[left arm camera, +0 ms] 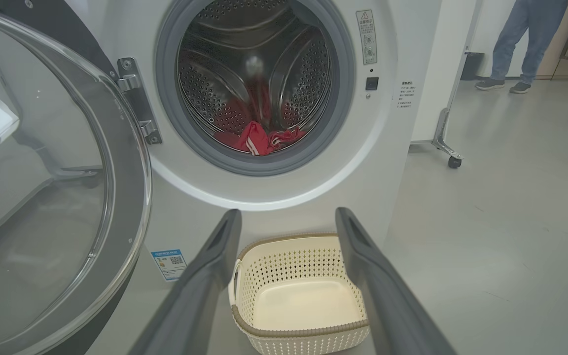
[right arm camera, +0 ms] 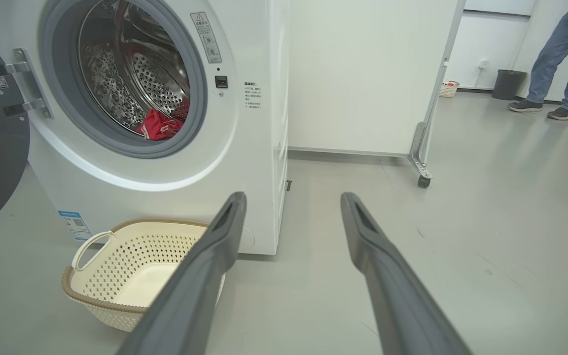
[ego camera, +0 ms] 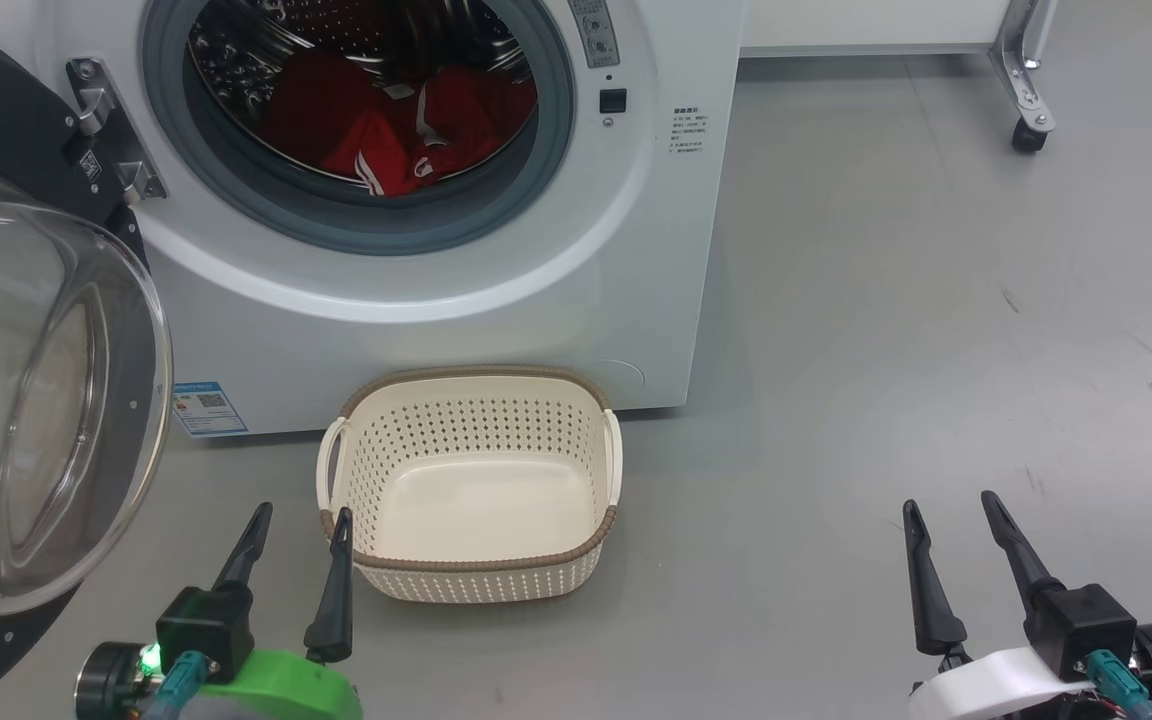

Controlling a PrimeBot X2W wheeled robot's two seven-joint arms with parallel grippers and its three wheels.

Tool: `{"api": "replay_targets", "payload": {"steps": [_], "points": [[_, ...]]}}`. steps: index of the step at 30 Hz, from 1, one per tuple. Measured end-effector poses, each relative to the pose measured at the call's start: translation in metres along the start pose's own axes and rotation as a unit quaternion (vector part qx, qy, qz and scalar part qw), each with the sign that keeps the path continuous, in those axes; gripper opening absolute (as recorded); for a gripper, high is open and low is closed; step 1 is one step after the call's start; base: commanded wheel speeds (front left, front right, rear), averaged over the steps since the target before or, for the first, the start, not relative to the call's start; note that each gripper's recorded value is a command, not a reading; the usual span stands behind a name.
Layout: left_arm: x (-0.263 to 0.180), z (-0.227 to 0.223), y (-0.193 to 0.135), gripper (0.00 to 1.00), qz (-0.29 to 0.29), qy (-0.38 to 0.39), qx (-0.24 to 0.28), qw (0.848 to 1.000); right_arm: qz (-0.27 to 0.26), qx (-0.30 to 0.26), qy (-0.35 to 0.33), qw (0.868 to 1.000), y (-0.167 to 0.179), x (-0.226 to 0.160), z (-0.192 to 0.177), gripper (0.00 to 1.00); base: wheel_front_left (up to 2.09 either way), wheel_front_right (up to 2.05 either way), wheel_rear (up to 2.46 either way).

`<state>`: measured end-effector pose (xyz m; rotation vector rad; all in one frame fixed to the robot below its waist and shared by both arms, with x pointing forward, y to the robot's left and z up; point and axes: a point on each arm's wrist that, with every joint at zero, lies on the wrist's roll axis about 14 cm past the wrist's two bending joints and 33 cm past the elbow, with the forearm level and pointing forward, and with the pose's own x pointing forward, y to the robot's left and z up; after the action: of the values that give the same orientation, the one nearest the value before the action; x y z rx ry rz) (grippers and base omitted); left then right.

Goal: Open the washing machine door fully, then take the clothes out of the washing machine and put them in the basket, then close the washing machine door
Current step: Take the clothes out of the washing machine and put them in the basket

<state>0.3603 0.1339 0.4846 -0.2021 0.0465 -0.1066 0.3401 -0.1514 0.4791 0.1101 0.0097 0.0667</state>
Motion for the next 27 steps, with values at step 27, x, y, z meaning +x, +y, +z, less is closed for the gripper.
{"api": "replay_targets", "payload": {"steps": [27], "points": [[-0.0013,-0.0005,-0.0003,1.00,-0.001,0.003,0.001,1.000,0.000,0.002,0.002,1.000,0.0010,-0.0001,-0.0015,1.00,0.79,-0.79,0.00]]}}
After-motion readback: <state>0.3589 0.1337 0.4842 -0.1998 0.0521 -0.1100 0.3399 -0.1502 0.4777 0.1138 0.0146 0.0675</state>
